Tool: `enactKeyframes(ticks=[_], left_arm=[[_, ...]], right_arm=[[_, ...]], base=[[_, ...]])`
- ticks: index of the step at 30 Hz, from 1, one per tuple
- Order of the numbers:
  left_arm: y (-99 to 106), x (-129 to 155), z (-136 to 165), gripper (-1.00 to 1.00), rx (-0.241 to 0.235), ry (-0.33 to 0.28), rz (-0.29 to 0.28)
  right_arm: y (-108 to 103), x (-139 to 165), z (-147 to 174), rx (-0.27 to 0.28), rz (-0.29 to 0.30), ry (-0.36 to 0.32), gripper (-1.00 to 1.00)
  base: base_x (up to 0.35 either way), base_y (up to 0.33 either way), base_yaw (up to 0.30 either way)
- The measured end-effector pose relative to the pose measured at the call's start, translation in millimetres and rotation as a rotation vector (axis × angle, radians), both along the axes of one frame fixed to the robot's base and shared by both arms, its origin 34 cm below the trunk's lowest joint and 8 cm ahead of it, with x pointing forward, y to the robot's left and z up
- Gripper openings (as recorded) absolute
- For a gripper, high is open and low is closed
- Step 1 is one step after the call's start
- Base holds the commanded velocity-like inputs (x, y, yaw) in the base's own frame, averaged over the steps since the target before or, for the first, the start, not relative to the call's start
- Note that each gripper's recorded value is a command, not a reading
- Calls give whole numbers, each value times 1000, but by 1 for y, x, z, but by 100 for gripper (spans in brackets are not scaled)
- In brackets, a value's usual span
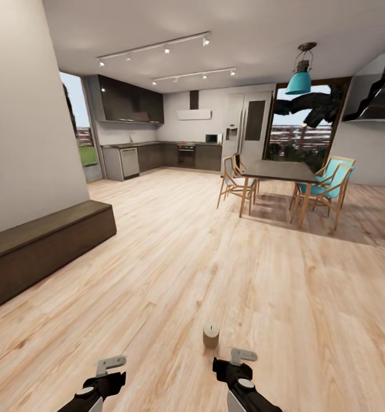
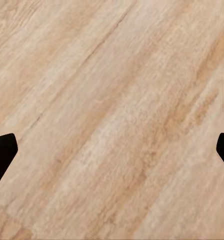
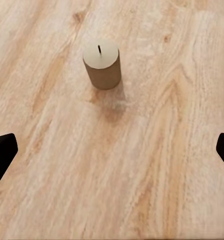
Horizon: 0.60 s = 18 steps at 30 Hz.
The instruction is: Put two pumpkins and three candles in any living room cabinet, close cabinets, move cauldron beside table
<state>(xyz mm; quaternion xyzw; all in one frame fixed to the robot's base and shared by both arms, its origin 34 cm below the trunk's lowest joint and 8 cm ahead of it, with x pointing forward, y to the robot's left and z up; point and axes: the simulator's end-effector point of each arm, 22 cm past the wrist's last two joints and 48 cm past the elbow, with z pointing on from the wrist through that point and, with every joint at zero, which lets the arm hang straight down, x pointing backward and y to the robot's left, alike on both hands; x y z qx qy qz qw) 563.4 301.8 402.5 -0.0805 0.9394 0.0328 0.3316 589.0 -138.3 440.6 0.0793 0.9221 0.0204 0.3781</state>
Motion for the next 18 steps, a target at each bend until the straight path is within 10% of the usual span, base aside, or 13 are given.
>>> enactKeyframes(ticks=[18], left_arm=[[0,-4,-7,100,0,16,0]], right_arm=[[-1,-4,-8,0,-3,18,100]], base=[[22,-50,-193]])
